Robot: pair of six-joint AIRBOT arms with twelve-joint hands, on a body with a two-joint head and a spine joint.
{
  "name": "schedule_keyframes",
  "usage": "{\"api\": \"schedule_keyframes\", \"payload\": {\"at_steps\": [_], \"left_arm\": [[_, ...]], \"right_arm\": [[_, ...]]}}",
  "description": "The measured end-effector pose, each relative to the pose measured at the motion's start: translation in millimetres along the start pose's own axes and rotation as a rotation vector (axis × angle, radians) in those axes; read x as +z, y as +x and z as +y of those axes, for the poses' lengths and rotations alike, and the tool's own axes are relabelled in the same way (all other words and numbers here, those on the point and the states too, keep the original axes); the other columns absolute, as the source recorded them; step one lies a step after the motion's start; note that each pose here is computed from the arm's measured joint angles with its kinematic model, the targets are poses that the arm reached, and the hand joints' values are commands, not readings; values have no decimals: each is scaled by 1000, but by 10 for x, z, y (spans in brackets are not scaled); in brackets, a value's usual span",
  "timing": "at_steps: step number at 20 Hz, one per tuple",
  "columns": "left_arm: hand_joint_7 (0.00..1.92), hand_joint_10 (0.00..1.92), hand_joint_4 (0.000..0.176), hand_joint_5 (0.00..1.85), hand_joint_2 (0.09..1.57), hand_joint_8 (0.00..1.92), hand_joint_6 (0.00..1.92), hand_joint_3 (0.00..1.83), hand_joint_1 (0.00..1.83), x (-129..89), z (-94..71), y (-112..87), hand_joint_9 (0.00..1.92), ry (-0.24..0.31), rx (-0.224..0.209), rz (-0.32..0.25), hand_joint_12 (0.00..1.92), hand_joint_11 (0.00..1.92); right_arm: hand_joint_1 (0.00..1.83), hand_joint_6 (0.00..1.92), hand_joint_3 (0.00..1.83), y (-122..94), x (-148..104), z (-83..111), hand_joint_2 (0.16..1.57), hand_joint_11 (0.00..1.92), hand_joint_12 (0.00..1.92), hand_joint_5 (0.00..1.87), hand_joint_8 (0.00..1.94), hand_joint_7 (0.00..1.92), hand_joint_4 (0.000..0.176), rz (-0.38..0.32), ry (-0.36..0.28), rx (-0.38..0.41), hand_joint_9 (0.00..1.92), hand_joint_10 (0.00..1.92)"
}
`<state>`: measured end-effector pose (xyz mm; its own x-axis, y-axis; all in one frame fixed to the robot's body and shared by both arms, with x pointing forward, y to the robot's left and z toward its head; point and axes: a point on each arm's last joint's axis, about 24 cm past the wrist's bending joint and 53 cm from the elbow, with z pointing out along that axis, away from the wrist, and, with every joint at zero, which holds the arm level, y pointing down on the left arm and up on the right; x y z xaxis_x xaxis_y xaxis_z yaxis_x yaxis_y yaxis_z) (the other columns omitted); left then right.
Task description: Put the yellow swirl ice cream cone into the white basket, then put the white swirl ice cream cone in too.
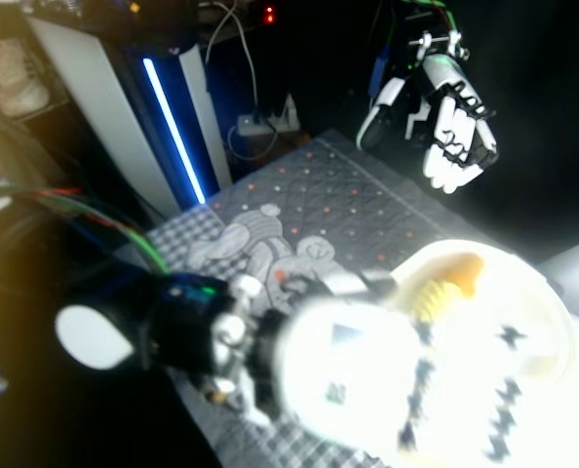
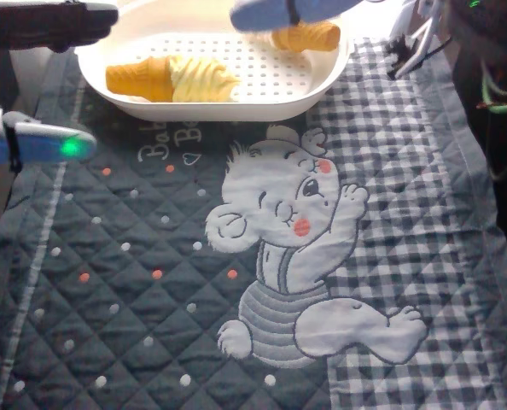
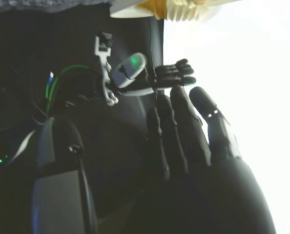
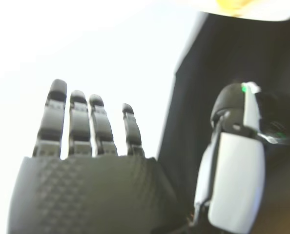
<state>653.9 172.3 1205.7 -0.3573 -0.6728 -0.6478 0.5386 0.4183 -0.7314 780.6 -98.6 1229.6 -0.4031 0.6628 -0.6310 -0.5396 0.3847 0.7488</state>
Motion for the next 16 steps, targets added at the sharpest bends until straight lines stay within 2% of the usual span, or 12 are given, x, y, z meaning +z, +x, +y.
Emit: {"api": "schedule_keyframes", "payload": {"at_steps": [4, 5, 6, 7, 8, 9, 10, 11, 12, 13, 14, 16], "left_arm": [[345, 2, 0, 255, 835, 0, 0, 0, 850, -240, -146, -138, 447, 37, -27, -61, 1248, 0], [294, 2, 15, 168, 820, 2, 0, 0, 837, -297, -188, -183, 407, 53, -37, -86, 1155, 0], [257, 0, 67, 93, 830, 0, 0, 0, 791, -365, -253, -230, 350, 86, -46, -118, 1089, 0], [213, 0, 99, 64, 889, 0, 0, 22, 702, -401, -301, -279, 284, 107, -54, -146, 1082, 0], [183, 0, 96, 19, 943, 0, 0, 27, 643, -429, -367, -326, 238, 133, -61, -174, 1034, 0], [115, 1, 106, 3, 998, 1, 0, 26, 591, -476, -491, -368, 165, 180, -74, -206, 810, 0], [22, 9, 129, 0, 1017, 0, 0, 16, 579, -515, -571, -382, 54, 210, -76, -215, 436, 0], [20, 10, 54, 0, 1015, 1, 0, 6, 500, -561, -626, -377, 66, 235, -79, -221, 448, 0], [3, 5, 0, 0, 1036, 0, 0, 0, 325, -586, -652, -365, 90, 245, -84, -225, 683, 0], [1, 6, 0, 0, 1056, 0, 0, 4, 234, -601, -630, -360, 109, 241, -90, -232, 783, 0], [15, 7, 0, 0, 1108, 3, 0, 15, 160, -639, -578, -362, 124, 231, -113, -250, 722, 0], [150, 8, 0, 34, 1205, 12, 3, 13, 29, -660, -510, -359, 176, 212, -147, -253, 533, 0]], "right_arm": [[707, 0, 9, -462, -686, 894, 790, 0, 0, 0, 0, 0, 176, -126, -290, 21, 0, 0], [725, 0, 14, -501, -869, 938, 804, 0, 0, 0, 0, 0, 176, -155, -316, 18, 0, 0], [728, 0, 9, -494, -1121, 889, 796, 0, 0, 0, 0, 0, 176, -181, -320, 29, 0, 0], [667, 0, 18, -454, -1278, 799, 823, 0, 0, 0, 7, 18, 159, -186, -302, 30, 0, 0], [594, 0, 14, -425, -1454, 664, 819, 0, 0, 0, 15, 43, 161, -204, -258, 57, 0, 0], [623, 0, 12, -449, -1658, 645, 822, 0, 0, 0, 3, 19, 153, -253, -252, 85, 0, 0], [548, 0, 24, -485, -1786, 697, 855, 0, 0, 0, 0, 12, 118, -281, -270, 93, 0, 0], [571, 0, 12, -540, -1928, 782, 885, 0, 0, 0, 0, 2, 148, -315, -307, 95, 0, 0], [559, 0, 1, -593, -2032, 846, 873, 0, 0, 0, 0, 0, 134, -350, -335, 101, 0, 0], [554, 0, 3, -626, -2079, 869, 881, 0, 0, 0, 0, 0, 110, -379, -349, 110, 0, 0], [555, 14, 2, -597, -2074, 869, 891, 10, 4, 134, 2, 23, 71, -380, -355, 118, 9, 1], [552, 0, 7, -489, -2040, 866, 946, 35, 16, 41, 10, 115, 78, -353, -358, 131, 90, 14]]}}
